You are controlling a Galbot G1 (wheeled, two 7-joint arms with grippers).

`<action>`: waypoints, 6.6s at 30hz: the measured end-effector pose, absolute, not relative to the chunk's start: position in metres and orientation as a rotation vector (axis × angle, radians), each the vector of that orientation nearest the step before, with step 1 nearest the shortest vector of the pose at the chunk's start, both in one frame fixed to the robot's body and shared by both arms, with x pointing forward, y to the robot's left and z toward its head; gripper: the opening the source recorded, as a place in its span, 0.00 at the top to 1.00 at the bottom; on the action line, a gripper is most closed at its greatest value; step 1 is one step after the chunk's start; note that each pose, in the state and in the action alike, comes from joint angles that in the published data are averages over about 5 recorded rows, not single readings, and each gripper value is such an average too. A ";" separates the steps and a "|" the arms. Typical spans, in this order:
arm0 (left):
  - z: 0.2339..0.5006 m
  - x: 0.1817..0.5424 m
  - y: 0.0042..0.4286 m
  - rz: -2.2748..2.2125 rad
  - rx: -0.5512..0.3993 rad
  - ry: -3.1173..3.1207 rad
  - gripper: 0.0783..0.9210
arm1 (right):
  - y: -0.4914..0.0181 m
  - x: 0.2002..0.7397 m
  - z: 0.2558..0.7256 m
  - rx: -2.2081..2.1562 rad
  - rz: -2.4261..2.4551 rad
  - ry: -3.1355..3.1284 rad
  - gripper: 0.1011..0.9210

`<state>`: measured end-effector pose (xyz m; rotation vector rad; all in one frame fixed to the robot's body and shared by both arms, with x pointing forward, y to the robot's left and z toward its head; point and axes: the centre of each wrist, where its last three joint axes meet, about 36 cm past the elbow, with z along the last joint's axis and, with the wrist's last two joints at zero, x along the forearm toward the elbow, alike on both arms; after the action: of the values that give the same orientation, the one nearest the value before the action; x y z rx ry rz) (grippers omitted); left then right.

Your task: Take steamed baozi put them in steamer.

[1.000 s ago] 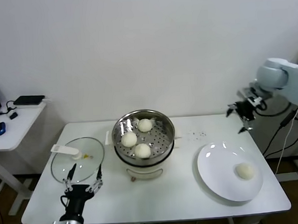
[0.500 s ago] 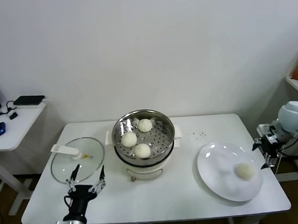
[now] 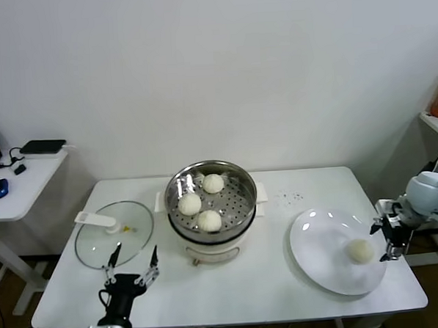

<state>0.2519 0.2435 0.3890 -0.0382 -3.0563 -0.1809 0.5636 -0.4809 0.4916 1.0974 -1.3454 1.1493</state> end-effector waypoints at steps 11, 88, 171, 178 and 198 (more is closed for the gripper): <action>0.388 0.252 0.247 -0.178 -0.022 -3.051 0.12 | -0.465 0.580 0.474 1.113 1.146 -1.343 0.12; 0.390 0.258 0.248 -0.177 0.003 -3.085 0.12 | -0.289 0.691 0.706 1.318 1.238 -1.504 0.29; 0.394 0.250 0.261 -0.221 0.036 -3.077 0.12 | -0.106 0.715 0.636 1.509 1.248 -1.400 0.12; 0.397 0.251 0.258 -0.226 0.023 -3.081 0.12 | -0.141 0.708 0.652 1.518 1.205 -1.517 0.12; 0.401 0.246 0.240 -0.210 0.015 -3.087 0.12 | -0.304 0.624 0.616 1.406 0.926 -2.235 0.12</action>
<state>0.2461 0.2396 0.4014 0.0155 -3.0871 -0.2098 0.6239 -0.3039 0.6161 1.4062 -2.2349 0.9257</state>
